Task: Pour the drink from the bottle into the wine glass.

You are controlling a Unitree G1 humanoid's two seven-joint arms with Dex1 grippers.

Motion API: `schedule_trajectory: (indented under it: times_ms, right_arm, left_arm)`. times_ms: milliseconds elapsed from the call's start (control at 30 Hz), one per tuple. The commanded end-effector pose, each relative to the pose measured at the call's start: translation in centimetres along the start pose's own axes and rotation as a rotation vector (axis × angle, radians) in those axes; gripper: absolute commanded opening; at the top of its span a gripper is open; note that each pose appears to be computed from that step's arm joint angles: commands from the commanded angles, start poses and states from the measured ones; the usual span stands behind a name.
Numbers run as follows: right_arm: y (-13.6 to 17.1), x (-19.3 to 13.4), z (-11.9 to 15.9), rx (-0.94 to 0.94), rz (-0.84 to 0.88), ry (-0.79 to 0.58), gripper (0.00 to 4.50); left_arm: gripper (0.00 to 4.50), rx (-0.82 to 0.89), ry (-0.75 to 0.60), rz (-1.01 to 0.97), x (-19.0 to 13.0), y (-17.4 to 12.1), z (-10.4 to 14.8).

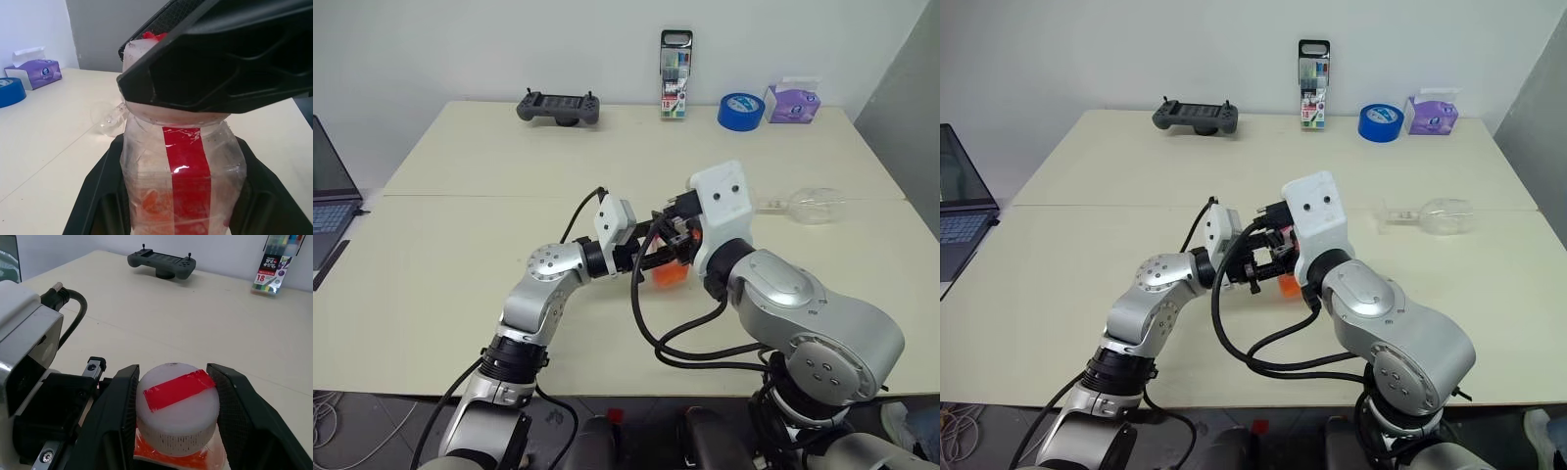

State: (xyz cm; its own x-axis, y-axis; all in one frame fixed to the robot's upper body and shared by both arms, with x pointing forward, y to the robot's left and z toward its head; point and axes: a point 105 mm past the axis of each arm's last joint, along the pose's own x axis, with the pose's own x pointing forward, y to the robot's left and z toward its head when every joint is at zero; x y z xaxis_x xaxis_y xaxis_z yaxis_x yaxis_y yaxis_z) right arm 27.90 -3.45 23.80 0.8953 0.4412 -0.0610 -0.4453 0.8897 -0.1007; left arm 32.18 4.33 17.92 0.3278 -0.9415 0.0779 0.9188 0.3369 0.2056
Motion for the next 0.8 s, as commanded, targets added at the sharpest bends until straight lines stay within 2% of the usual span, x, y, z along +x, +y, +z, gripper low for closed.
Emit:
schedule_trajectory:
  times_ms: [33,100,167,233,300,367,533,767,800]
  right_arm:
    - [-2.2,-0.7,2.3,-0.016,-0.053,-0.139,1.85]
    - [-2.2,-0.7,2.5,-0.077,0.020,-0.163,1.85]
    - [-2.4,-0.7,2.4,-0.125,0.310,-0.182,1.85]
    - [-2.7,-1.7,1.3,-0.154,0.600,-0.113,1.85]
    - [-3.2,-2.2,-0.2,-0.229,0.774,-0.005,1.85]
    - [-3.7,-2.7,-0.6,-0.274,0.904,0.042,1.85]
    - [-4.8,-1.3,0.6,-0.306,0.969,0.014,1.85]
    - [-5.3,-1.7,1.1,-0.324,0.987,0.006,1.85]
    - [-5.4,-1.7,1.2,-0.323,0.982,0.005,2.20]
  left_arm:
    - [1.92,0.043,-0.038,0.002,-0.2,0.2,1.4]
    - [1.92,0.041,-0.038,-0.001,0.0,0.1,1.4]
    - [1.92,0.034,-0.040,-0.014,0.2,0.0,1.5]
    - [1.92,0.031,-0.040,-0.031,0.3,-0.3,1.6]
    - [1.91,0.033,-0.036,-0.047,0.4,-0.5,1.6]
    - [1.90,0.033,-0.039,-0.051,0.5,-0.6,1.8]
    - [1.90,0.035,-0.044,-0.036,0.4,-0.6,2.0]
    - [1.90,0.034,-0.039,-0.014,0.0,-0.6,2.0]
    - [1.90,0.034,-0.039,-0.014,0.0,-0.6,1.9]
